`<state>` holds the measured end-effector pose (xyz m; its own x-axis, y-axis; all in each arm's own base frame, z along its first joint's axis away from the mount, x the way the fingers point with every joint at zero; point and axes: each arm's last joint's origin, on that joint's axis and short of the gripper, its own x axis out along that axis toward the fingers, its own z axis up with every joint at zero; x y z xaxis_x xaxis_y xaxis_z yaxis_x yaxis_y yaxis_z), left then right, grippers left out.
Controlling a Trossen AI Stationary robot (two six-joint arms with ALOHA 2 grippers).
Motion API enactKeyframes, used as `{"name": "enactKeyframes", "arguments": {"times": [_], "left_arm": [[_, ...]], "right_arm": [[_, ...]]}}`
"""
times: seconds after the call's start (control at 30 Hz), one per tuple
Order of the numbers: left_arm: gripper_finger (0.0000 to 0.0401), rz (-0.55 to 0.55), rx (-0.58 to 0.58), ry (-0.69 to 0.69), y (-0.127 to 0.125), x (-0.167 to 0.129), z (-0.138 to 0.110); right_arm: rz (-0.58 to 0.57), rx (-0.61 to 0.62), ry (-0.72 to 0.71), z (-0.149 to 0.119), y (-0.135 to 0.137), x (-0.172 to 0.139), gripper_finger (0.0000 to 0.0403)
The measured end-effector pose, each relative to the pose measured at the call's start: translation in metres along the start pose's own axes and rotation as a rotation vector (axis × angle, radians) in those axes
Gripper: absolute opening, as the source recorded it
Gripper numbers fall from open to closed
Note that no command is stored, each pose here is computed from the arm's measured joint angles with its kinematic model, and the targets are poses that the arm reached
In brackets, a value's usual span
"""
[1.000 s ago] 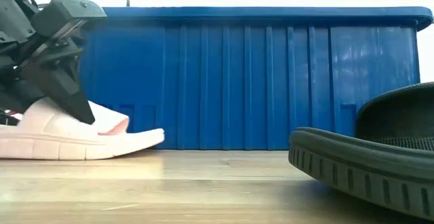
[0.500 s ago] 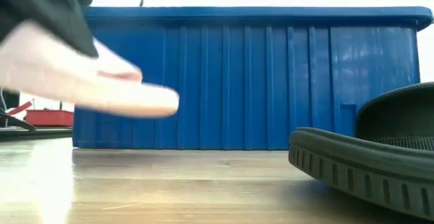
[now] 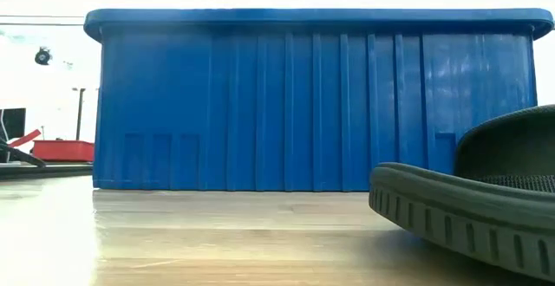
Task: Pick and place slides into bin
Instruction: Put the pink slipper into the blue bin
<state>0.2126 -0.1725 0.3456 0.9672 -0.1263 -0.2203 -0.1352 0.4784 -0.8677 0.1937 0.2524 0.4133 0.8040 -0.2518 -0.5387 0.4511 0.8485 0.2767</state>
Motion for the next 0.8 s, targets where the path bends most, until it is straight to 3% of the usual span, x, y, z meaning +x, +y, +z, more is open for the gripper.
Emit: {"name": "enactKeyframes", "arguments": {"times": [0.3, 0.5, 0.7, 0.8], "left_arm": [[0.0, -0.043, 0.104, -0.259, -0.021, -0.016, 0.067], [0.0, -0.046, 0.201, -0.291, -0.02, -0.009, 0.102], [0.0, 0.136, 0.261, -0.292, 0.006, -0.006, 0.128], [0.0, 0.172, 0.276, -0.241, 0.018, -0.002, 0.139]], "right_arm": [[-0.003, -0.035, -0.108, 0.018, -0.003, -0.006, 0.0008], [-0.028, -0.046, -0.137, 0.042, -0.007, 0.0, 0.0008], [-0.06, -0.057, -0.163, 0.066, -0.013, 0.005, 0.0008], [-0.079, -0.075, -0.174, 0.077, -0.017, 0.008, 0.0008]]}}
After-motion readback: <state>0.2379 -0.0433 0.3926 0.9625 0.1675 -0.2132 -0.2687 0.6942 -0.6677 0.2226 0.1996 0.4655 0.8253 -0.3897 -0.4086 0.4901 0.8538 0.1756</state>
